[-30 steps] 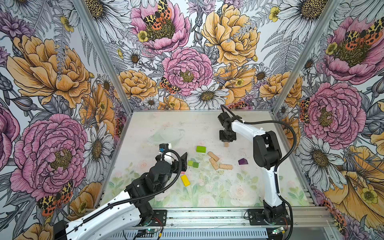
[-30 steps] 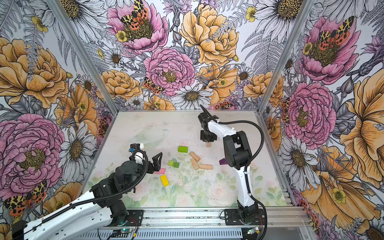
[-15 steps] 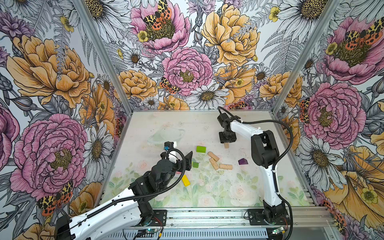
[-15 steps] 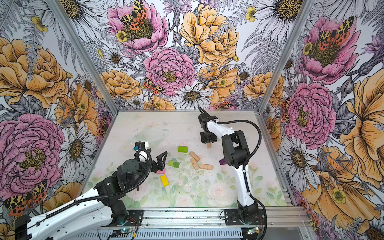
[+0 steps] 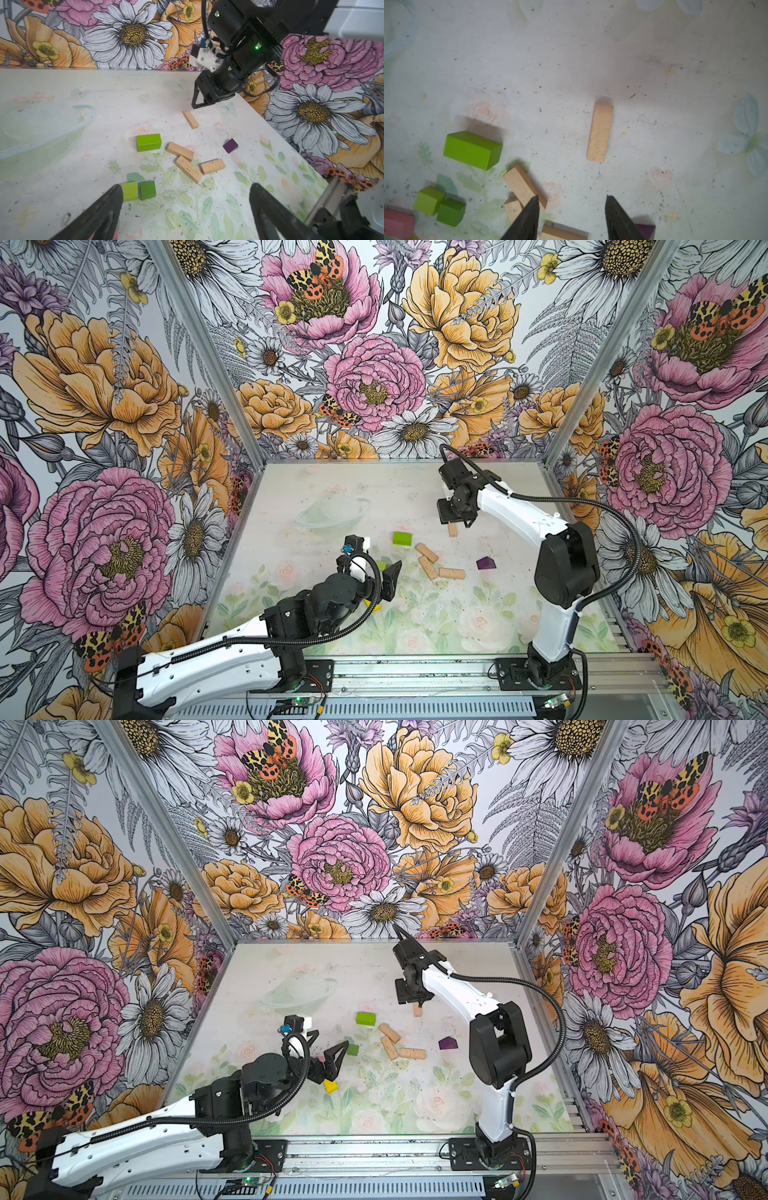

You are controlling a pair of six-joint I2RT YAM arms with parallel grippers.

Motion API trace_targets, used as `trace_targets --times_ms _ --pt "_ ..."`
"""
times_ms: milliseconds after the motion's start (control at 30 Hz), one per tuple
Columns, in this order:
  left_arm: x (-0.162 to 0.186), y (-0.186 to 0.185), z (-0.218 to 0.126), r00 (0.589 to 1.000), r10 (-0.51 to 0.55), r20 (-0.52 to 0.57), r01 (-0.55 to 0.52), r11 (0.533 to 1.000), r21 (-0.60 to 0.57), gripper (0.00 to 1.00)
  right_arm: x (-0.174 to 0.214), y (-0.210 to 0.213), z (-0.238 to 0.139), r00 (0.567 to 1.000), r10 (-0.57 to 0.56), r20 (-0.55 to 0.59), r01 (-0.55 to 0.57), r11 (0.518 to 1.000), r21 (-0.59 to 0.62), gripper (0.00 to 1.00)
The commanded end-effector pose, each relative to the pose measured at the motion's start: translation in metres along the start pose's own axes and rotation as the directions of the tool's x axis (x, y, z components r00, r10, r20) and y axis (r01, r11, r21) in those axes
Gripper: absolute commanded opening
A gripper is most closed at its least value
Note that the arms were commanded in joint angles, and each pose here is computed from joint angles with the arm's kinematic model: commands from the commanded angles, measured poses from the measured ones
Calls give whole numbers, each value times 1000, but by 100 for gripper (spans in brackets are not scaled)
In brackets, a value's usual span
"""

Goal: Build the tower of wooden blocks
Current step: 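Release the block and return the right gripper to the pile while the left arm withdraws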

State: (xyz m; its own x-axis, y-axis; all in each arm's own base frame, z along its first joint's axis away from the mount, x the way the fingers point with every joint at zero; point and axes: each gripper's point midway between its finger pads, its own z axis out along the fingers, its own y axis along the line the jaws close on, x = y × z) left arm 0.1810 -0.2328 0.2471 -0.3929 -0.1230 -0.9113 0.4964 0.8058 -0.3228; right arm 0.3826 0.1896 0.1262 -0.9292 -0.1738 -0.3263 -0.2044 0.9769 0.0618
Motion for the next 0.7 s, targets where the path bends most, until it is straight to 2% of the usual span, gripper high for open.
trace_targets --times_ms 0,67,267,467,667 --pt "19 -8 -10 999 -23 -33 24 999 28 96 21 15 12 1000 1 -23 -3 997 -83 53" --pt "35 -25 -18 997 -13 -79 20 995 96 96 32 24 17 1000 0 -26 -3 993 -116 52" --pt "59 -32 -38 988 -48 -146 71 986 150 99 52 35 37 998 -27 -48 21 992 -127 52" --pt "58 -35 -52 986 -95 -134 122 970 209 99 57 49 51 998 -35 -60 25 989 -148 52" --pt "56 -26 -52 990 -94 -109 112 979 171 99 51 60 63 996 -58 -70 47 988 -148 52"
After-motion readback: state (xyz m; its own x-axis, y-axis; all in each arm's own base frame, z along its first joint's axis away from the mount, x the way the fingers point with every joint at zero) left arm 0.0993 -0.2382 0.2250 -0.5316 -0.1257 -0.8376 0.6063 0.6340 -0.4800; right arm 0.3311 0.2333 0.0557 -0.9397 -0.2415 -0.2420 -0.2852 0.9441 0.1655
